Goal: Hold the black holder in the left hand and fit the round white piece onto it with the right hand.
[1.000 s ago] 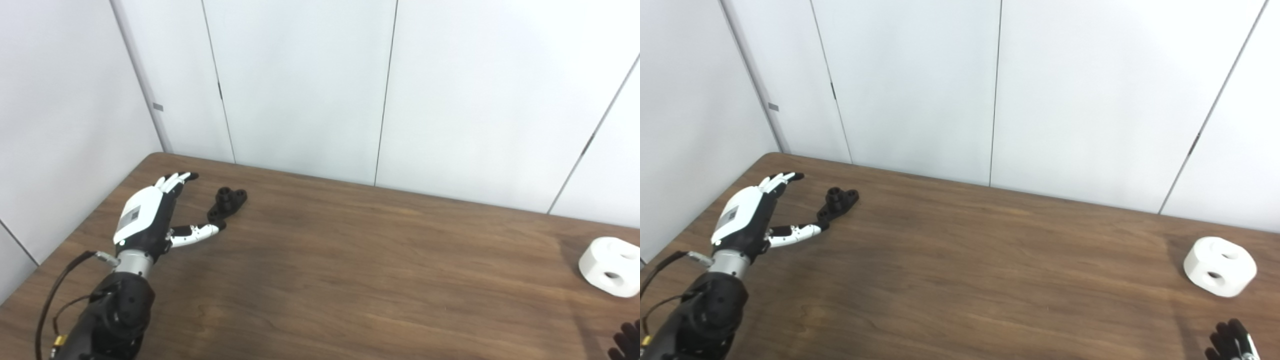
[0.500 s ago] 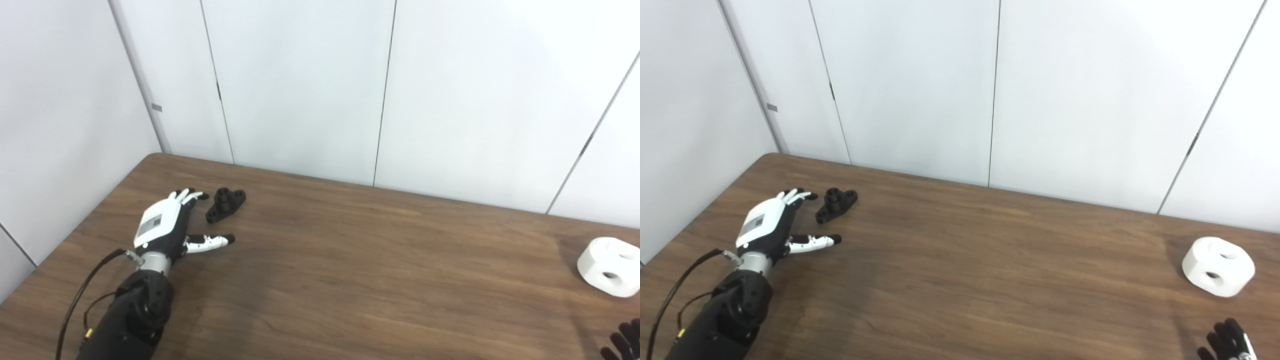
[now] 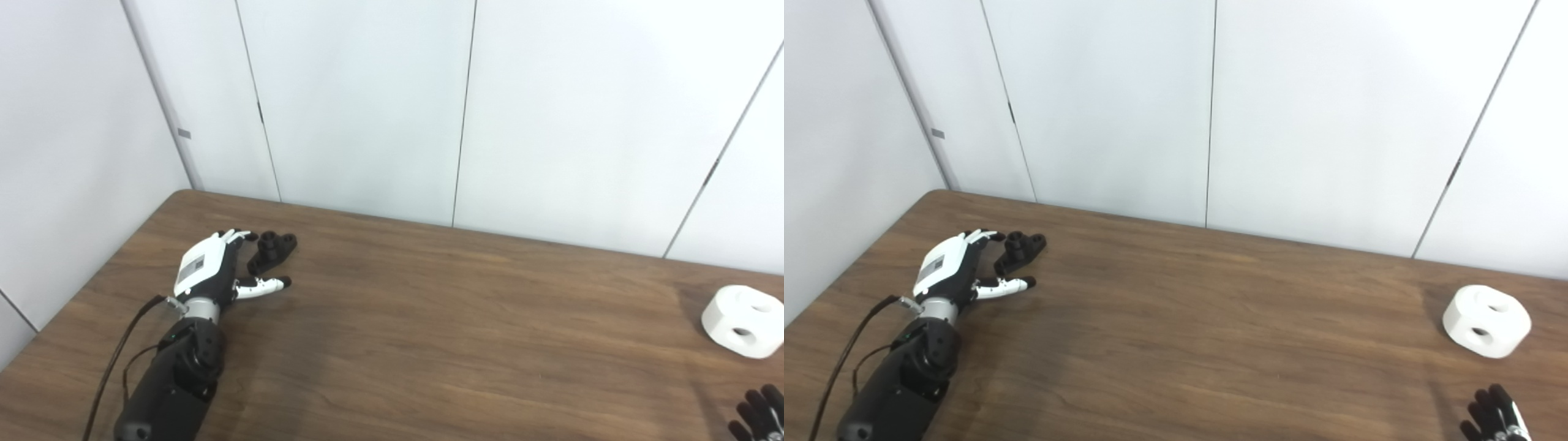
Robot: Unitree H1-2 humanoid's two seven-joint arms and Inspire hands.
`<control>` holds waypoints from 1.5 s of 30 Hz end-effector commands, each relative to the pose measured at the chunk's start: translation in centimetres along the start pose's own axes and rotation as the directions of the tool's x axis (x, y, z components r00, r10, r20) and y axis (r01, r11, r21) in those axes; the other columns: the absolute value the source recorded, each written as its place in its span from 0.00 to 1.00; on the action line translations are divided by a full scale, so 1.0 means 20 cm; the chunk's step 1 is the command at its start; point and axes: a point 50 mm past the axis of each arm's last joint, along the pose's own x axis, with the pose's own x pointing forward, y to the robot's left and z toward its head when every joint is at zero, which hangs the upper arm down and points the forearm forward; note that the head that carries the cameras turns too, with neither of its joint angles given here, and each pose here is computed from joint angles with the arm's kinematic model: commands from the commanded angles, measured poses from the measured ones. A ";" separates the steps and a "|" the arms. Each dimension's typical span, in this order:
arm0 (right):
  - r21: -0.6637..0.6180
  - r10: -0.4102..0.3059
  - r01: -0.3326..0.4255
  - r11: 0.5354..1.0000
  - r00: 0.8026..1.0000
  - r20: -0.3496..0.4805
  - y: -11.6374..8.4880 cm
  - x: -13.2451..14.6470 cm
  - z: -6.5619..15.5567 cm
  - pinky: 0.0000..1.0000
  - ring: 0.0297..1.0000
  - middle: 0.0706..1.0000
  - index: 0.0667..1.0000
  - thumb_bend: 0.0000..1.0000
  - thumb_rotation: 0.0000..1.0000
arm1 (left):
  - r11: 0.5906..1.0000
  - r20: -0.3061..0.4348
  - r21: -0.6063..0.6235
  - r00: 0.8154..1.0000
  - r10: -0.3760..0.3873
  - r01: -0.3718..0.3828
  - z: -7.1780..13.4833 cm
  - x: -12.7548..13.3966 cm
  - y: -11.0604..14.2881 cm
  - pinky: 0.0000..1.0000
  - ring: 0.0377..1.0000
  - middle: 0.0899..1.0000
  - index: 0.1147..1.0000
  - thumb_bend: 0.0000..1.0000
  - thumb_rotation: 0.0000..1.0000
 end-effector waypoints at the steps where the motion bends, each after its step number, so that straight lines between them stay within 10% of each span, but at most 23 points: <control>1: 0.051 0.000 0.003 0.999 0.998 -0.055 0.07 -0.07 -0.08 0.96 0.97 0.96 0.96 0.66 0.94 | 0.995 0.032 0.002 0.994 0.100 -0.100 0.07 0.09 0.11 1.00 0.99 0.92 0.80 0.83 0.39; 45: 0.072 -0.005 0.008 0.997 0.999 -0.051 0.10 -0.09 -0.04 0.92 0.95 0.94 0.94 0.69 0.89 | 0.998 -0.081 0.034 0.995 0.061 -0.058 0.04 0.23 0.07 0.93 0.94 0.87 0.66 0.83 0.37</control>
